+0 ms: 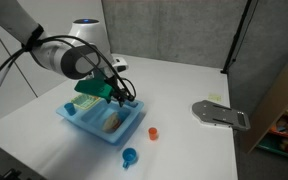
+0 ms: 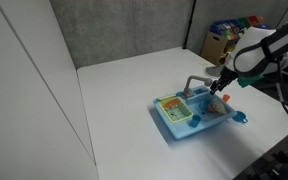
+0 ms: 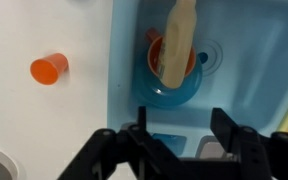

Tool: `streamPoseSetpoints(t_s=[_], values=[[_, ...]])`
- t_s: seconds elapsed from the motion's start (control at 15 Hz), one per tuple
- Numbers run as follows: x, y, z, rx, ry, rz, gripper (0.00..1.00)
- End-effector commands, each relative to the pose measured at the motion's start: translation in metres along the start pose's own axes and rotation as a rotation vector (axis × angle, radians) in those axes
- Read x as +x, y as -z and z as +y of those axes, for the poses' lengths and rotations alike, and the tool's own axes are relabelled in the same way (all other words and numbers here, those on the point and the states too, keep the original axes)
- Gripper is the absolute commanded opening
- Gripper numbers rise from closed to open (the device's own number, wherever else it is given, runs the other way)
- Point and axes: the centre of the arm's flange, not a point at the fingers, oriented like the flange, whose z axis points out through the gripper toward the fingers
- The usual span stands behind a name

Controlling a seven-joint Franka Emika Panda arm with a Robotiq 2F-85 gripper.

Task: Put the small container in the orange cup in the sink plush toy

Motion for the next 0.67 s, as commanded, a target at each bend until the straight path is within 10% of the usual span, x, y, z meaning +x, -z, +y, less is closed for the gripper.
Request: streamPoseSetpoints(t_s=[0.0,0.6], values=[[0.006,0.001,0.003,0.002,-0.011,-0.012,0.99],[-0.003,0.027,0.01,-0.009,-0.049,-0.048,1.0]])
